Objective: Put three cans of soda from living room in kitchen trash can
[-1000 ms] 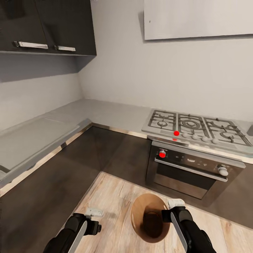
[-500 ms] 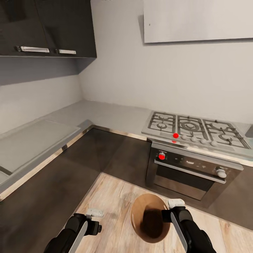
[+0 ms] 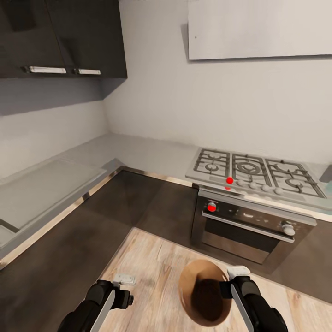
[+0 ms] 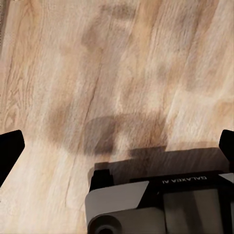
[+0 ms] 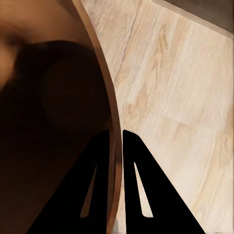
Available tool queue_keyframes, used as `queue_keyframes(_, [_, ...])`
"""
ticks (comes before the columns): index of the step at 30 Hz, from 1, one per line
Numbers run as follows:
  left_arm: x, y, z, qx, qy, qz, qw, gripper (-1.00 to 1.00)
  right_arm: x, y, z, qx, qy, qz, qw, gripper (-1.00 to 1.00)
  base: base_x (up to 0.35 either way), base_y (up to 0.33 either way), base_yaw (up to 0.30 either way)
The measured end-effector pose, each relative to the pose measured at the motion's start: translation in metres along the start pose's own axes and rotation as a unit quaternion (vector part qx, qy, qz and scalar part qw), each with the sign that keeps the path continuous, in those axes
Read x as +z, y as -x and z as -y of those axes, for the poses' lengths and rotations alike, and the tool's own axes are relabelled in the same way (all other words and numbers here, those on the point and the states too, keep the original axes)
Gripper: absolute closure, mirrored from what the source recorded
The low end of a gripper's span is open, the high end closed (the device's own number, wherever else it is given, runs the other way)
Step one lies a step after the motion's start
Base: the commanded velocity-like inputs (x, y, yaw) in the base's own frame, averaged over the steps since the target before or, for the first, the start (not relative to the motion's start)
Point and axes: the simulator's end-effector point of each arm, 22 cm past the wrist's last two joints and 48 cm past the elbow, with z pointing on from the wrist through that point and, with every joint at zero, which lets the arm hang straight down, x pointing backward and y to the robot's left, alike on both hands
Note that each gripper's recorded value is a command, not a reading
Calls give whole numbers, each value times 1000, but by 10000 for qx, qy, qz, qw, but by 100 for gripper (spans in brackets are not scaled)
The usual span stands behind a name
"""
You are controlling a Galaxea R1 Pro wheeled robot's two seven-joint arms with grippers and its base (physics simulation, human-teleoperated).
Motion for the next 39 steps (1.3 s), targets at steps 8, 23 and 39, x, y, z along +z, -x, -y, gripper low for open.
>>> queue_keyframes(8, [0, -18, -2, -9, 23, -258, 9997, -100, -9, -5, 8, 87, -17, -94, 9999, 100, 0, 0, 0])
queue_keyframes(23, [19, -75, -10, -132, 99, -922, 9956, -100, -22, -16, 40, 616, -144, -257, 9977, 100, 0, 0, 0])
queue_keyframes(39, [3, -75, -14, -106, 191, -898, 9957, -100, -37, -23, 40, 629, -118, -361, 9973, 100, 0, 0, -125])
